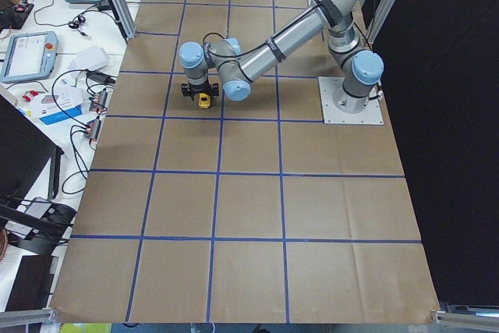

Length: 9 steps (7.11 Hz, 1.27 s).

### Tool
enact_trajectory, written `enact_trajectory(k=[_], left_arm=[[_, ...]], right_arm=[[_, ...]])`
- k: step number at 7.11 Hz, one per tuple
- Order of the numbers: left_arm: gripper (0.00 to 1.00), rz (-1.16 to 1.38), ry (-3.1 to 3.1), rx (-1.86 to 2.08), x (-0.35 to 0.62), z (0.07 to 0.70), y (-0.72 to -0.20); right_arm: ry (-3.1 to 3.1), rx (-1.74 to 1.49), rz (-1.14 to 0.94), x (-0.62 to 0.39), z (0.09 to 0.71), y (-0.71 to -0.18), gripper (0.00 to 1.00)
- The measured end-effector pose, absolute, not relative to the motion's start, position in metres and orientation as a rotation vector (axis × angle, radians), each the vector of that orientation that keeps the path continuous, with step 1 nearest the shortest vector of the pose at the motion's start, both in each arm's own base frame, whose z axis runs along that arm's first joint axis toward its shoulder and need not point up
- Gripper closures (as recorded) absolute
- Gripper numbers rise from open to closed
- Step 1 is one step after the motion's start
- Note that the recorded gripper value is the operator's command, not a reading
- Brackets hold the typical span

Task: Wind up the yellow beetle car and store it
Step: 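Release the car and lift the left gripper away, then move the right gripper above the rolling car while the left arm withdraws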

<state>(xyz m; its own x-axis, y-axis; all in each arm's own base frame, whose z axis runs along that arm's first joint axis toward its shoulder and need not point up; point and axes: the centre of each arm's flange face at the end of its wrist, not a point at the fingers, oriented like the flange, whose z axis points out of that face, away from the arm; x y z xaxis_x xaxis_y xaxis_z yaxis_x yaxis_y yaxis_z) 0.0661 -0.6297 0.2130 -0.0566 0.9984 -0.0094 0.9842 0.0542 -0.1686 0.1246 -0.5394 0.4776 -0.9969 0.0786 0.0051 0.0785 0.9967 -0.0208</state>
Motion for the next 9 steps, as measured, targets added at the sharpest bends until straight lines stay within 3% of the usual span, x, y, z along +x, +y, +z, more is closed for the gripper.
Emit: enact_trajectory(k=[5,9], left_arm=[[0.00,0.193,-2.354,-1.919,0.037,0.266,-0.624],[0.00,0.150,-2.595,-1.754,-0.083,0.370,-0.595]], right_arm=[[-3.125,-0.117,0.024,0.124,0.478,-0.538,0.00],[-3.125,-0.117,0.024,0.124,0.479,-0.538,0.00]])
